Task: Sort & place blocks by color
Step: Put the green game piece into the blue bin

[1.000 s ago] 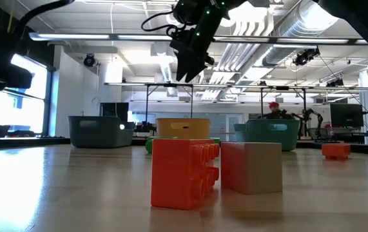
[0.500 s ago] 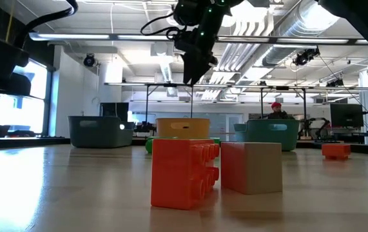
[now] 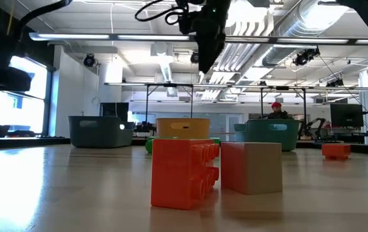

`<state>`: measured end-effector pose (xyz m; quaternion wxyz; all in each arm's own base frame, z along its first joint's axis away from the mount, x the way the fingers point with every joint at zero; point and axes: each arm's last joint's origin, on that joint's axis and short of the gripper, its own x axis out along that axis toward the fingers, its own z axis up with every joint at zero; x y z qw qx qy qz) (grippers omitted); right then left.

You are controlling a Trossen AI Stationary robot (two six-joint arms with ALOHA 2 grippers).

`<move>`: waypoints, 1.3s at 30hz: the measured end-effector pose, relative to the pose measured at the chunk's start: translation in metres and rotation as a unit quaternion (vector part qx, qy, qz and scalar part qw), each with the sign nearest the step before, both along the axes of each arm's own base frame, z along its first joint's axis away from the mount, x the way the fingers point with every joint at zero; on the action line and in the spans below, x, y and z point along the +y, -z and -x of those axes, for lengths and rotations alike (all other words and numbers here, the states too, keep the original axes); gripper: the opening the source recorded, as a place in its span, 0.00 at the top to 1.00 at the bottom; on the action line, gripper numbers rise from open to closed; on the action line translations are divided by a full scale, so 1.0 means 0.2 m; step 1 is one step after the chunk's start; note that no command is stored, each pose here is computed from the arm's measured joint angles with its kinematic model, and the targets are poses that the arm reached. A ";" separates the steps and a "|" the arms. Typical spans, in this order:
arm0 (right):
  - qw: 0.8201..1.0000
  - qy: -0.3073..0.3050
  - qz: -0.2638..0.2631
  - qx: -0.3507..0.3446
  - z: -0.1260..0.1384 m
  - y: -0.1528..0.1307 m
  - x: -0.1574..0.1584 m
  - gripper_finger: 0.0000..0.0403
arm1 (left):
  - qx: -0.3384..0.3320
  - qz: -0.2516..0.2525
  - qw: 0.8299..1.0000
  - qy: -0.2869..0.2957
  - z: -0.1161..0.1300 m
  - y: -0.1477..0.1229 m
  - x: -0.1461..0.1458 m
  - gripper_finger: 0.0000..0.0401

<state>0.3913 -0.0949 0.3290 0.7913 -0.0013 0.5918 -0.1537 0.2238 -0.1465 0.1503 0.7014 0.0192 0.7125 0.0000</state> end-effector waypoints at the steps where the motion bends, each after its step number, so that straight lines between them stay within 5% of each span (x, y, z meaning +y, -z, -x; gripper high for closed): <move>1: 1.000 -0.008 0.000 0.001 0.00 0.00 0.03 0.44 | -0.010 -0.008 1.000 0.000 0.00 -0.01 0.01 0.78; 12: 0.997 -0.076 0.002 0.004 -0.04 0.00 0.33 0.44 | -0.075 -0.001 0.997 -0.033 0.03 -0.16 0.12 0.98; 29: 0.995 -0.095 0.018 0.018 -0.03 0.00 0.47 0.44 | -0.096 -0.043 0.993 -0.062 -0.01 -0.17 0.22 1.00; 39: 0.995 -0.084 0.035 0.047 0.01 -0.02 0.47 0.44 | -0.068 -0.132 0.982 -0.116 -0.03 -0.18 0.44 1.00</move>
